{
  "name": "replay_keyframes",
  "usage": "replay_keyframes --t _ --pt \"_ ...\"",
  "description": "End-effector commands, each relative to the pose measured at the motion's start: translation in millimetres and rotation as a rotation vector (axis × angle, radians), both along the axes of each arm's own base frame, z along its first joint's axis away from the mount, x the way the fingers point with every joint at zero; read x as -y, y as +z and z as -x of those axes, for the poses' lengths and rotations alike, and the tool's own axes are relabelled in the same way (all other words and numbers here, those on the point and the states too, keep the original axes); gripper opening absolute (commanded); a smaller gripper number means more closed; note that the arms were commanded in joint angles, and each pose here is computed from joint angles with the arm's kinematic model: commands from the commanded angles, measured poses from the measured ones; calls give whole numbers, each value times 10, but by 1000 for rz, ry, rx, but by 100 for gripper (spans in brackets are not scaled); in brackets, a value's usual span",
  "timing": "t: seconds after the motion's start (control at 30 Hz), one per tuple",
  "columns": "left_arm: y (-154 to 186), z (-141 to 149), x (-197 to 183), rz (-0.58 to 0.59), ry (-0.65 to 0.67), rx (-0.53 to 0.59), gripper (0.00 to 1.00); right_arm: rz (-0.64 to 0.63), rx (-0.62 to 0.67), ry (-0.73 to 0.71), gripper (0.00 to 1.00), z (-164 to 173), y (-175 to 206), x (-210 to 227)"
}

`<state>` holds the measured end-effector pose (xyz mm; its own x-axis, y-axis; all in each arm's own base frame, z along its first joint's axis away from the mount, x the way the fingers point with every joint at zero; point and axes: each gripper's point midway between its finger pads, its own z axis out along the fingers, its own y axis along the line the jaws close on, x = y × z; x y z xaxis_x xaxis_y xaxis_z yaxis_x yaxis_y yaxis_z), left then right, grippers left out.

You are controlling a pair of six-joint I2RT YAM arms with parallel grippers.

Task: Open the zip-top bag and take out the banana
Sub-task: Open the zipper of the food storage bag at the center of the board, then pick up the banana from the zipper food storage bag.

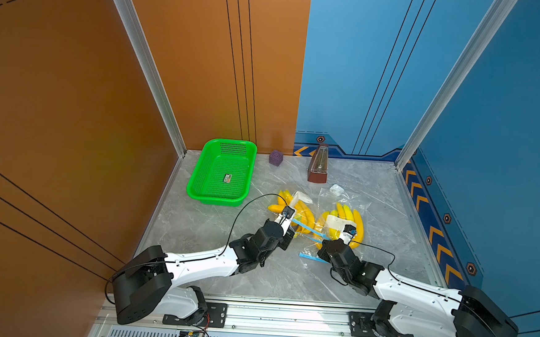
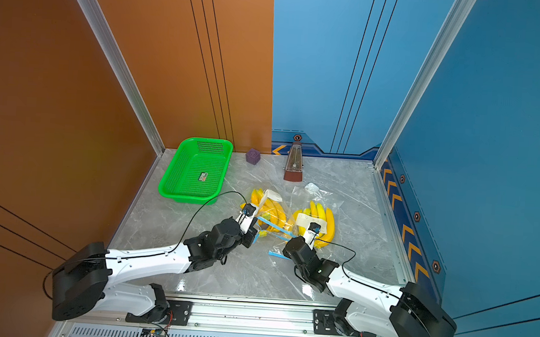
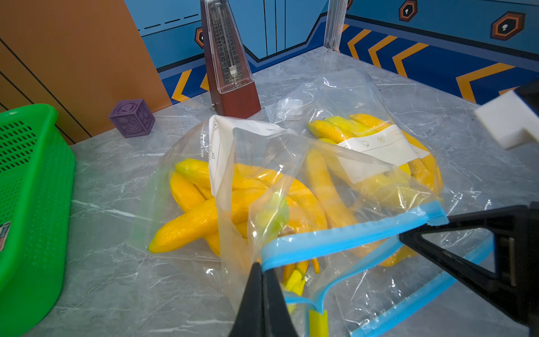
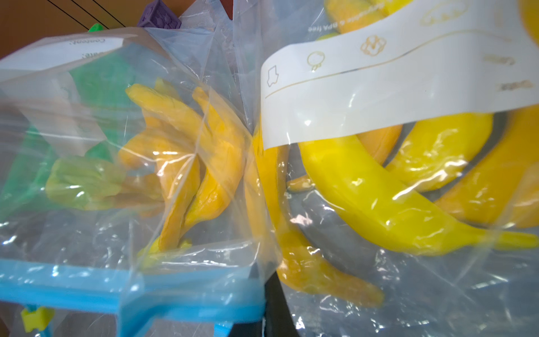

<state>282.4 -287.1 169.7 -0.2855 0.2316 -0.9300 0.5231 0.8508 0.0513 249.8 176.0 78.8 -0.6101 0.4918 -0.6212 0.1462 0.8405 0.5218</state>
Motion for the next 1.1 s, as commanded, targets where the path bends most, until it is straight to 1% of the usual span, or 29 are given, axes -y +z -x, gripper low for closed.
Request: replay_keyframes --t 0.0,0.23,0.3,0.33,0.4,0.47,0.6,0.7,0.87,0.97,1.07 --pt "92 -100 -204 -3 71 29 0 110 -36 -57 0 85 -194 271" --pt "162 -84 -242 12 68 32 0 126 -38 -65 0 87 -205 302" --pt "171 -67 -205 23 48 25 0 104 -21 -33 0 73 -160 226" --pt "167 -46 -149 31 21 15 0 82 -7 -5 2 64 -113 162" --pt "141 7 -18 41 -32 -7 0 33 31 64 16 53 42 10" --pt "102 63 129 30 -77 -18 0 -12 94 154 31 73 274 -165" --pt "-6 90 290 4 -105 -39 0 -28 239 276 47 163 738 -299" --pt "-40 94 347 -6 -113 -43 0 -5 293 331 59 221 855 -293" --pt "45 134 367 12 -122 -32 0 23 281 447 59 247 743 -512" --pt "97 159 367 29 -128 -29 0 31 265 474 57 172 661 -659" --pt "89 165 353 29 -127 -31 0 51 288 490 55 53 669 -800"
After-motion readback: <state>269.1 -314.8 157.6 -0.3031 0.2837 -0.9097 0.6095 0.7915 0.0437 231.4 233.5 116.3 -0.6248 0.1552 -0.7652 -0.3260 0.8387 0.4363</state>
